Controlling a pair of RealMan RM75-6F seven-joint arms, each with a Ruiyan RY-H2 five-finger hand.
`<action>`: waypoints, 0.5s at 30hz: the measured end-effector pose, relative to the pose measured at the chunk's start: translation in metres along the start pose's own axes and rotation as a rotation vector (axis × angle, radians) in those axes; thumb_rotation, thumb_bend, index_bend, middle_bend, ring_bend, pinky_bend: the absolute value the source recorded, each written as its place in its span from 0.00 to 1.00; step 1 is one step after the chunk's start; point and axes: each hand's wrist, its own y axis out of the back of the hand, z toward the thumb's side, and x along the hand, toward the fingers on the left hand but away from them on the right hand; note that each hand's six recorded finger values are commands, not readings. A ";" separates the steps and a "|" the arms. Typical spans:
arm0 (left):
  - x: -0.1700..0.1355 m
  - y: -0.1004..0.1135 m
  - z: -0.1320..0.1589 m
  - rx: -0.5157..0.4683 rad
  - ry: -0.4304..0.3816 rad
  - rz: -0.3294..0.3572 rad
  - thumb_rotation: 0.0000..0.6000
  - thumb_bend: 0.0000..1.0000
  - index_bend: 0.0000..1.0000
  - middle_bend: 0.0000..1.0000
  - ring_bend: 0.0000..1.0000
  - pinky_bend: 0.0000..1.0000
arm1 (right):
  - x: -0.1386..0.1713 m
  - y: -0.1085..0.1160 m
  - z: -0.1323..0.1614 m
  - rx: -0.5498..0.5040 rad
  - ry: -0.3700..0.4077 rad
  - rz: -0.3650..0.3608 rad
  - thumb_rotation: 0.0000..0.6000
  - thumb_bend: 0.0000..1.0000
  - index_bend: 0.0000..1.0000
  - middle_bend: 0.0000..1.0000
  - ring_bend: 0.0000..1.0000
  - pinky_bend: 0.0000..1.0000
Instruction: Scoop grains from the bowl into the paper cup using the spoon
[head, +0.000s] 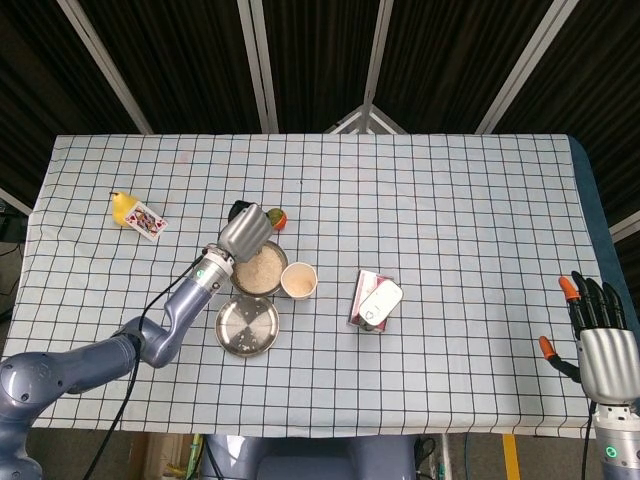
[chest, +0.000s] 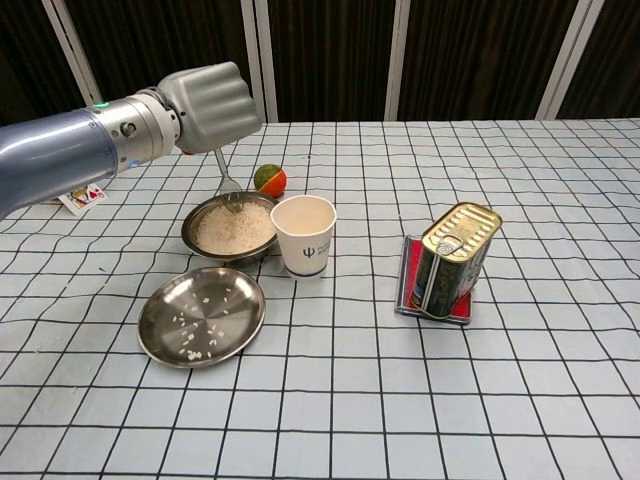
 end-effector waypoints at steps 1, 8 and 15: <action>0.000 0.000 0.001 0.005 -0.006 0.003 1.00 0.44 0.54 1.00 1.00 1.00 | 0.000 0.000 0.000 0.000 0.000 0.000 1.00 0.33 0.00 0.00 0.00 0.00; -0.003 0.003 0.009 0.005 -0.034 0.020 1.00 0.44 0.54 1.00 1.00 1.00 | 0.000 0.000 0.000 0.000 0.000 0.002 1.00 0.33 0.00 0.00 0.00 0.00; -0.007 0.008 0.020 -0.019 -0.057 0.028 1.00 0.44 0.54 1.00 1.00 1.00 | 0.000 0.000 0.000 0.000 0.000 0.003 1.00 0.33 0.00 0.00 0.00 0.00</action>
